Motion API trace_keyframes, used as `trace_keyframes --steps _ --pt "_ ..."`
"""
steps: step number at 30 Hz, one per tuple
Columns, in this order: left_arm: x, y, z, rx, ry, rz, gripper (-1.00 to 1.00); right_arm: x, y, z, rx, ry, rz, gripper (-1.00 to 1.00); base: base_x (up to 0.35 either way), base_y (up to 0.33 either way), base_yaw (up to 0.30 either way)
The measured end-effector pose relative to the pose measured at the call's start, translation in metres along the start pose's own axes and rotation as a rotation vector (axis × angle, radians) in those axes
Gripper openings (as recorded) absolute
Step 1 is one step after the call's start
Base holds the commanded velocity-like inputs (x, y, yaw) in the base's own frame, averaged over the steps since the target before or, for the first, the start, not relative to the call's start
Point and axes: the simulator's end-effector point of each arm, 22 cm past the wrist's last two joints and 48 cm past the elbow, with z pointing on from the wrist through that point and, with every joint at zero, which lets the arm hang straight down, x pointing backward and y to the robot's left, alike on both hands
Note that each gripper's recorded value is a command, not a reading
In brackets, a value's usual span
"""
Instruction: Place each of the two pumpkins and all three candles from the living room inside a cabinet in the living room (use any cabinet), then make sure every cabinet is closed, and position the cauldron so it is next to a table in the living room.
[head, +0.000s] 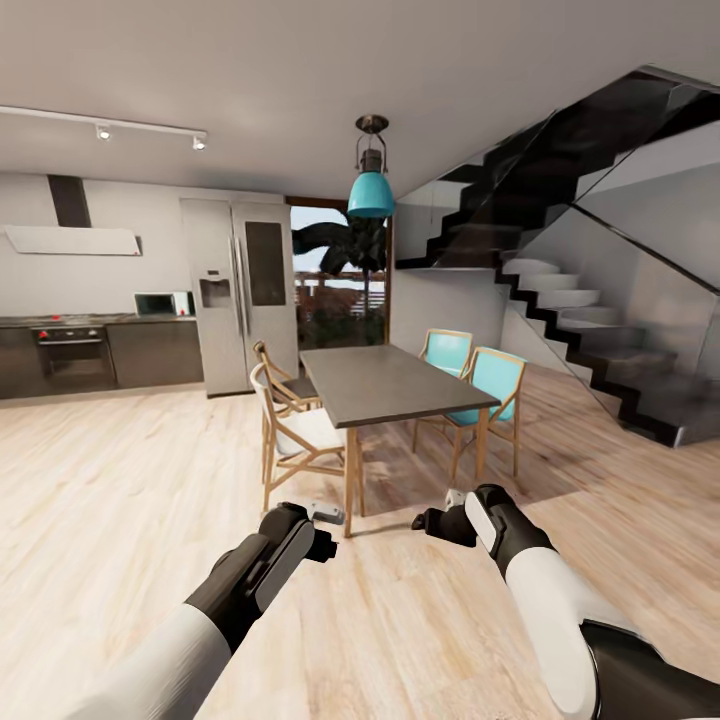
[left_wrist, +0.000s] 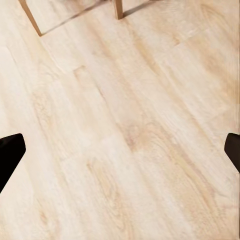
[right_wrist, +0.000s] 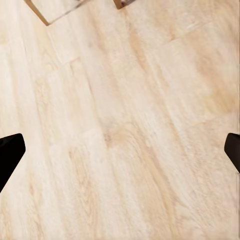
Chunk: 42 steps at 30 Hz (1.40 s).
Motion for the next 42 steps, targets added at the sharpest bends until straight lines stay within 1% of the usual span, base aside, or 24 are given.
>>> trace_keyframes --steps 35,39,42 --pt "-0.0069 0.0009 -0.0093 -0.005 -0.020 0.001 1.00 -0.0062 0.0041 -0.0097 -0.005 -0.019 -0.005 1.00 0.000 0.000 -0.267" --pt "-0.0065 0.0008 -0.0089 -0.005 -0.019 0.000 1.00 -0.0063 0.0032 -0.0096 -0.012 -0.019 0.016 1.00 0.000 0.000 -0.165" --pt "-0.0058 0.0010 -0.0080 -0.005 -0.017 0.001 1.00 -0.0065 0.0005 -0.0092 -0.024 -0.020 0.053 1.00 0.000 0.000 -0.075"
